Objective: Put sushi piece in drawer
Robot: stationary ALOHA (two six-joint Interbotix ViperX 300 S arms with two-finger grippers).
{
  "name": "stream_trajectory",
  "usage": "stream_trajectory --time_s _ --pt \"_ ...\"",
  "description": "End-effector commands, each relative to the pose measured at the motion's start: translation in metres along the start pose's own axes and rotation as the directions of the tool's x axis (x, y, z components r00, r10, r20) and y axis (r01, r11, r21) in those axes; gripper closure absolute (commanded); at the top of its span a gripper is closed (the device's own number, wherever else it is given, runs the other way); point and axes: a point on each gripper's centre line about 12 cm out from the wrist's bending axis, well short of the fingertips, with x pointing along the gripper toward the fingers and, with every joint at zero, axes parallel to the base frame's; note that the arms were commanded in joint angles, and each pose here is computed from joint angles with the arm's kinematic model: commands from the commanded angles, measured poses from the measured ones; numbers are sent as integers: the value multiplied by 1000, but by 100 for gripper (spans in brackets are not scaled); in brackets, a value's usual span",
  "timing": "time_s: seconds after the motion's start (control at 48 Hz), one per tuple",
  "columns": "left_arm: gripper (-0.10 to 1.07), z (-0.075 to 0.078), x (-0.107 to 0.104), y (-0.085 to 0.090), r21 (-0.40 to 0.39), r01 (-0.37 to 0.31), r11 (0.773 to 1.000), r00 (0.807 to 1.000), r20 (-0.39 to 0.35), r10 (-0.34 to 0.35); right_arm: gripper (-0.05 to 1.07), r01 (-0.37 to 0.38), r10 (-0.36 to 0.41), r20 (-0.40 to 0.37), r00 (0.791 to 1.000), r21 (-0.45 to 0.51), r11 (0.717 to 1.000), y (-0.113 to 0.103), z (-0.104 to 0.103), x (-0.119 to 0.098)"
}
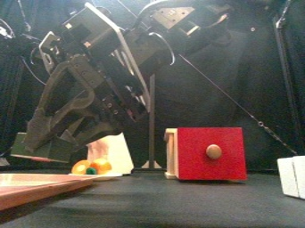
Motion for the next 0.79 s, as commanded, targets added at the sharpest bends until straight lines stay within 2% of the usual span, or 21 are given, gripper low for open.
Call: stream_trajectory --time_s 0.0,0.208,0.479,0.646,0.771 --pt "45 7 1 0 3 1 1000 1000 22 -1 37 -5 3 64 998 31 1000 4 29 -22" --pt "45 6 1 0 5 2 1000 1000 20 -2 37 46 -52 72 996 80 996 -5 36 -40" --pt "45 6 1 0 3 1 1000 1000 21 -1 37 144 -158 77 984 164 976 -29 46 -77" --pt "45 6 0 0 3 1 1000 1000 19 -1 37 211 -228 72 971 193 958 -43 46 -99" --pt "45 6 0 0 3 1 1000 1000 19 -1 37 279 -298 57 953 223 934 -58 44 -116"
